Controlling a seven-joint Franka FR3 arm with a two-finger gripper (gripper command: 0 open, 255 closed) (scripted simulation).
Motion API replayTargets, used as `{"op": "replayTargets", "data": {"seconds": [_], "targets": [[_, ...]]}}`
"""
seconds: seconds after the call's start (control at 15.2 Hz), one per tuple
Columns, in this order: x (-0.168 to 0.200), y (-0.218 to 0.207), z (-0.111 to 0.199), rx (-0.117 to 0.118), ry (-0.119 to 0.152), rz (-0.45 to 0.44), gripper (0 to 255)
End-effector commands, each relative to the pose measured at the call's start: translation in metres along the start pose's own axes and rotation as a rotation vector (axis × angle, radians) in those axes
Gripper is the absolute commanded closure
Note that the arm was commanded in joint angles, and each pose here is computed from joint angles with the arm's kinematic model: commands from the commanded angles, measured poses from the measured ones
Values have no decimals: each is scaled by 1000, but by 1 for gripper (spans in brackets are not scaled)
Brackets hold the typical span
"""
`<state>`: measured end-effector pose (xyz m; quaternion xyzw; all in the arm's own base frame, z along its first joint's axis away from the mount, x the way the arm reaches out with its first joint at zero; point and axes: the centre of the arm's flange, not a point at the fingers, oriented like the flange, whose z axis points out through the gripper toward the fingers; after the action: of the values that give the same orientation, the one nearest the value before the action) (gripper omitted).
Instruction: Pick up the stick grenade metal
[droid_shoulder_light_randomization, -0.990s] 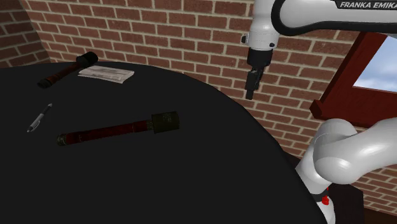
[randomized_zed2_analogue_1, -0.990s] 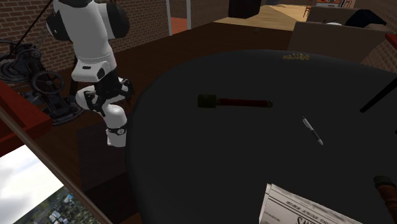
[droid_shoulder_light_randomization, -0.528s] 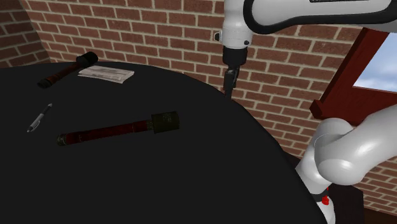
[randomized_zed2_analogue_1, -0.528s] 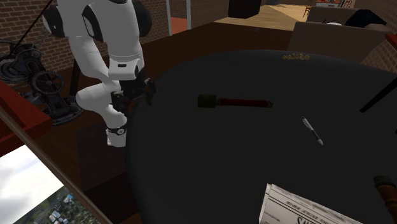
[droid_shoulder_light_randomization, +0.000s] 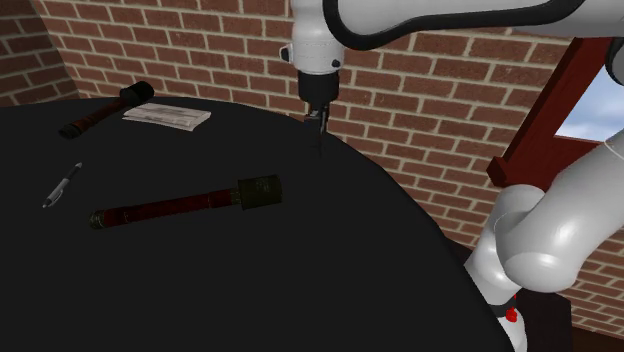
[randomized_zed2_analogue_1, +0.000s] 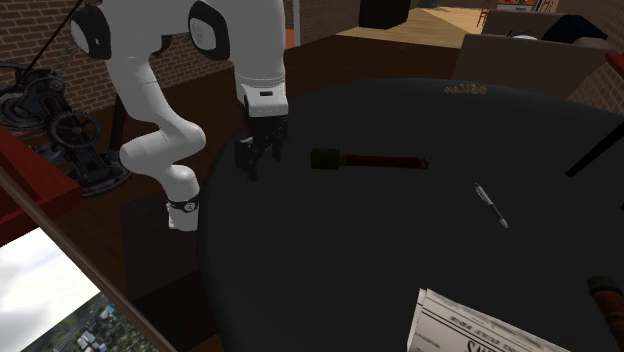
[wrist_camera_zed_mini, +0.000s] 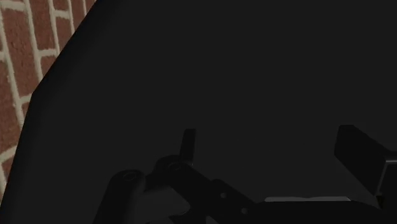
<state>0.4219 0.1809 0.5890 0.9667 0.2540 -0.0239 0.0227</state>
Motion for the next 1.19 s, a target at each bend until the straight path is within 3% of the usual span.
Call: {"op": "replayTargets", "data": {"seconds": [0.0,1.12], "targets": [[21,-14,-4,-8,3,-47,0],[163,-189,-30,-86,28,-439,0]]}}
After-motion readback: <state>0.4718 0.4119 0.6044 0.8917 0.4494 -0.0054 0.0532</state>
